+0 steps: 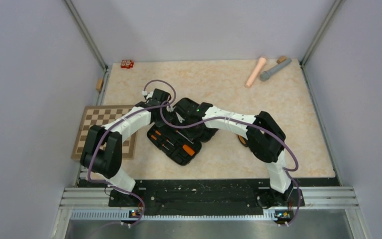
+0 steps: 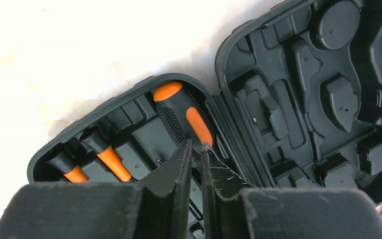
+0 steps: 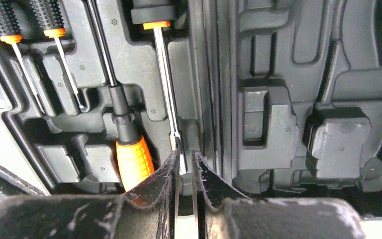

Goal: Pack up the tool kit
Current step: Adjust the screwdriver in the toolbox.

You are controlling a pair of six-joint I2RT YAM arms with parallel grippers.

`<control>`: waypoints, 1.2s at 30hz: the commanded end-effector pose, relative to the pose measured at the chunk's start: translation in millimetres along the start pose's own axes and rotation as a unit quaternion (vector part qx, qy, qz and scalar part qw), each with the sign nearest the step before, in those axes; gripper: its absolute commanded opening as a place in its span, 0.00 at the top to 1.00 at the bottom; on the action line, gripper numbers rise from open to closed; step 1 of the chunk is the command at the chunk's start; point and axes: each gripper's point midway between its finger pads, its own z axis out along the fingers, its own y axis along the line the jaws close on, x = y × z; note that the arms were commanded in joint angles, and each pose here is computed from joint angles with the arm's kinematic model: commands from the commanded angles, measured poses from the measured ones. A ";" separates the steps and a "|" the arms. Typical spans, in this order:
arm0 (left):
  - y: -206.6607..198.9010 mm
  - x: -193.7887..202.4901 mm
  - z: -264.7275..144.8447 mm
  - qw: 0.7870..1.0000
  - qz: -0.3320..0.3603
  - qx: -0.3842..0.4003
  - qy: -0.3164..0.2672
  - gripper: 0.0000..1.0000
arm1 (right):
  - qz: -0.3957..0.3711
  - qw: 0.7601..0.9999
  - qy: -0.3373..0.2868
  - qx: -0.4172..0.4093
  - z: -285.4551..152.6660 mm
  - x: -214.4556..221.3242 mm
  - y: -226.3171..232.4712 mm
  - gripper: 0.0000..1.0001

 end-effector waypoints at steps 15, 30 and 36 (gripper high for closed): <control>-1.9 12.0 10.4 1.000 0.021 -0.004 0.007 0.83 | -0.021 0.997 -0.059 -0.037 -13.5 -30.1 16.5 0.96; 12.3 50.6 30.5 0.998 0.001 -0.003 0.060 0.88 | -0.031 0.998 0.044 -0.011 44.4 34.8 8.2 1.00; 24.3 67.6 35.7 0.997 -0.005 -0.010 0.080 0.91 | -0.017 0.995 0.100 0.006 66.1 69.9 0.9 1.00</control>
